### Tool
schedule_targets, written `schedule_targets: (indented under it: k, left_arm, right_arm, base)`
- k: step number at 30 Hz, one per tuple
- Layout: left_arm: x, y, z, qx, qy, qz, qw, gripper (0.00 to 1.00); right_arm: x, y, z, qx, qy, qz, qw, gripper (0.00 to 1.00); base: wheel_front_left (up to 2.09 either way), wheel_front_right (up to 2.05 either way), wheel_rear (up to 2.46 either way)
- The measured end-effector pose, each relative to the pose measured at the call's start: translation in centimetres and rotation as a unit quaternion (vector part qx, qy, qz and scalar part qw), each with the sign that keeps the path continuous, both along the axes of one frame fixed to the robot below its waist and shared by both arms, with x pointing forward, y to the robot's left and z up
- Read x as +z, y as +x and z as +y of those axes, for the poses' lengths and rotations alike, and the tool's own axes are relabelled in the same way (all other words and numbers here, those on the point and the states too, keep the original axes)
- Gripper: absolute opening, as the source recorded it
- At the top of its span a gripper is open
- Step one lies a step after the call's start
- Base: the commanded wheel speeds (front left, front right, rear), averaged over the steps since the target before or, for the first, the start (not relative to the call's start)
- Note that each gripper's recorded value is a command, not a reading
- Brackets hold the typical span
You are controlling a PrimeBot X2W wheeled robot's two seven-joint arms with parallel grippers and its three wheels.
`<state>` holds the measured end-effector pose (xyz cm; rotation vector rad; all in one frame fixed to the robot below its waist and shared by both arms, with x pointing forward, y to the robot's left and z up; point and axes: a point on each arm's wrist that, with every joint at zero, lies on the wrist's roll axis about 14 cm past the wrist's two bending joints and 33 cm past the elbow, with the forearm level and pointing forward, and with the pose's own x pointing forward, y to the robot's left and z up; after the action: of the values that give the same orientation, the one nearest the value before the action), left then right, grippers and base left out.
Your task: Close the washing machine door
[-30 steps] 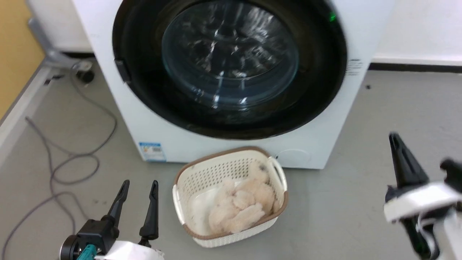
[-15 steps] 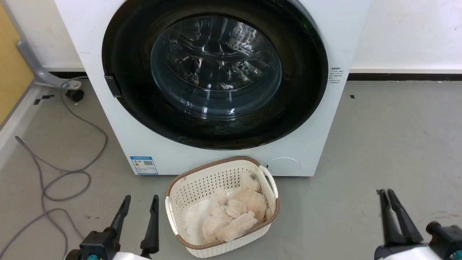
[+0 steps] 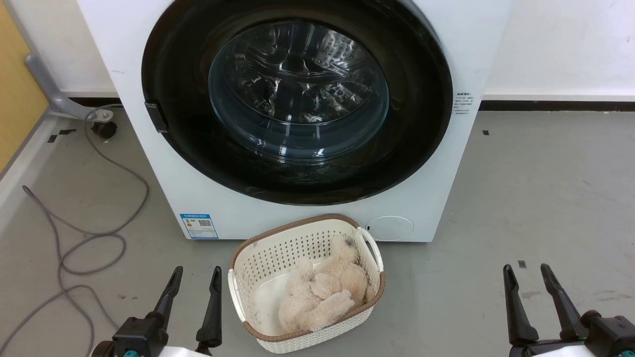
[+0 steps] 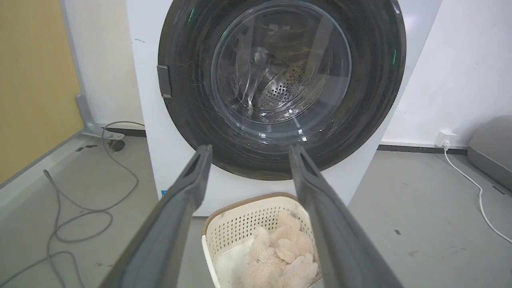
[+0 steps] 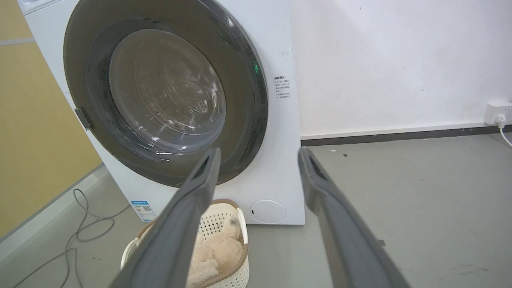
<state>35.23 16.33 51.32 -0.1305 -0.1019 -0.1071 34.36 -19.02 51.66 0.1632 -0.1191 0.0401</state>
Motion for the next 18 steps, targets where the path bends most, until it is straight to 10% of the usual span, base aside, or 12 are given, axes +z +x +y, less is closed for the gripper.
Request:
schedule_targets:
  k: [5, 6, 18]
  left_arm:
    - [0.17, 0.0, 0.16, 0.007, 0.002, -0.002, 1.0, 1.0]
    - [0.18, 0.0, 0.17, 0.007, 0.002, -0.002, 1.0, 0.0]
    - [0.0, 0.03, 0.1, 0.006, 0.003, 0.004, 1.0, 0.0]
  right_arm:
    - [0.27, 0.04, 0.31, 0.003, 0.001, -0.004, 1.0, 1.0]
    - [0.28, 0.05, 0.34, 0.004, 0.001, -0.005, 1.0, 0.0]
    - [0.05, 0.12, 0.42, 0.006, -0.003, 0.003, 1.0, 0.0]
  base:
    - [0.0, 0.0, 0.0]
    - [0.0, 0.0, 0.0]
    - [0.0, 0.0, 0.0]
